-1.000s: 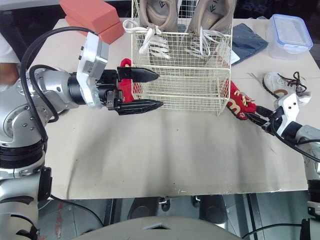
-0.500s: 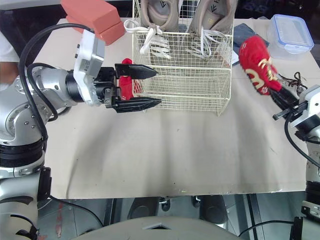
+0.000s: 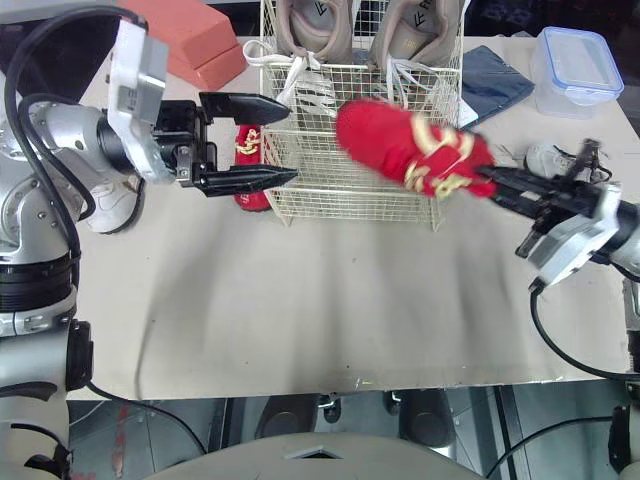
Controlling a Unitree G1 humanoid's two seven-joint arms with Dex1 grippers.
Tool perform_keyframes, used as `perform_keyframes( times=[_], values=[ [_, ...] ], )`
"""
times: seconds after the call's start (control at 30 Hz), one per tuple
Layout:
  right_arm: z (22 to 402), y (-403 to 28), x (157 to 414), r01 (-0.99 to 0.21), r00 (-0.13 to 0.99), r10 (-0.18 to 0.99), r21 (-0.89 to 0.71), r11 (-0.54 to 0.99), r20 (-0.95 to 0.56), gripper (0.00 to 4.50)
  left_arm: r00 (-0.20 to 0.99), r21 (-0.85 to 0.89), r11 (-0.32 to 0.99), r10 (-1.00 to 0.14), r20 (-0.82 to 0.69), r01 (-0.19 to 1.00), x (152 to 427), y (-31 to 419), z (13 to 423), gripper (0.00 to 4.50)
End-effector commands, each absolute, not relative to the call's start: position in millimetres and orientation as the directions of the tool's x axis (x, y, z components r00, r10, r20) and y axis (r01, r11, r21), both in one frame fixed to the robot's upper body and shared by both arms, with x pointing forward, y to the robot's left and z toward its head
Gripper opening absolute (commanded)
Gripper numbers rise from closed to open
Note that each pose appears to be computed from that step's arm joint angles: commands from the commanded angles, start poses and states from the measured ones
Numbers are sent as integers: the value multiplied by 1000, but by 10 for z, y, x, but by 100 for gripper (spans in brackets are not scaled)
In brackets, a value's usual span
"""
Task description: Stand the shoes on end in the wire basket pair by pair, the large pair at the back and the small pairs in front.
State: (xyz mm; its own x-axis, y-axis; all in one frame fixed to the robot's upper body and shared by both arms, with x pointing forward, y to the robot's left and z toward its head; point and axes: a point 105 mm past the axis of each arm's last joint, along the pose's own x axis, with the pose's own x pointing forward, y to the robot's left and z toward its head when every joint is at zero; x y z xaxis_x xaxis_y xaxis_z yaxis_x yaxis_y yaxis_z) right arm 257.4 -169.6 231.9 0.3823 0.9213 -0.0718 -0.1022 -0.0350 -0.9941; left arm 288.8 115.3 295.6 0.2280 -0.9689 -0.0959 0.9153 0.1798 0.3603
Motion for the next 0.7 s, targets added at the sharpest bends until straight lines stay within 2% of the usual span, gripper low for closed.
perform_keyframes(
  times=[0.03, 0.23, 0.4, 0.5, 0.63, 0.7],
  values=[
    [2390, -1476, 2487, -20, 276, 953, -992, -127, -127, 1, 189, 422, 132, -977, -96, 897, 2838, 1103, 3049, 450],
    [2491, -1171, 2506, 89, 165, 973, -980, -176, -160, 1, 41, 335, -49, -966, -255, 941, 2736, 904, 2764, 450],
    [2446, -1114, 2525, 132, 129, 971, -967, -219, -202, 1, -1, 249, -101, -928, -373, 963, 2780, 868, 2555, 450],
    [2424, -1112, 2520, 158, 114, 969, -959, -234, -218, 0, -28, 206, -123, -911, -411, 971, 2813, 890, 2491, 363],
    [2381, -1124, 2510, 176, 99, 969, -955, -240, -225, 0, -94, 138, -171, -894, -438, 976, 2812, 912, 2480, 162],
    [2376, -1117, 2499, 192, 90, 972, -953, -233, -219, 0, -129, 109, -203, -871, -475, 973, 2795, 933, 2435, 85]
  ],
)
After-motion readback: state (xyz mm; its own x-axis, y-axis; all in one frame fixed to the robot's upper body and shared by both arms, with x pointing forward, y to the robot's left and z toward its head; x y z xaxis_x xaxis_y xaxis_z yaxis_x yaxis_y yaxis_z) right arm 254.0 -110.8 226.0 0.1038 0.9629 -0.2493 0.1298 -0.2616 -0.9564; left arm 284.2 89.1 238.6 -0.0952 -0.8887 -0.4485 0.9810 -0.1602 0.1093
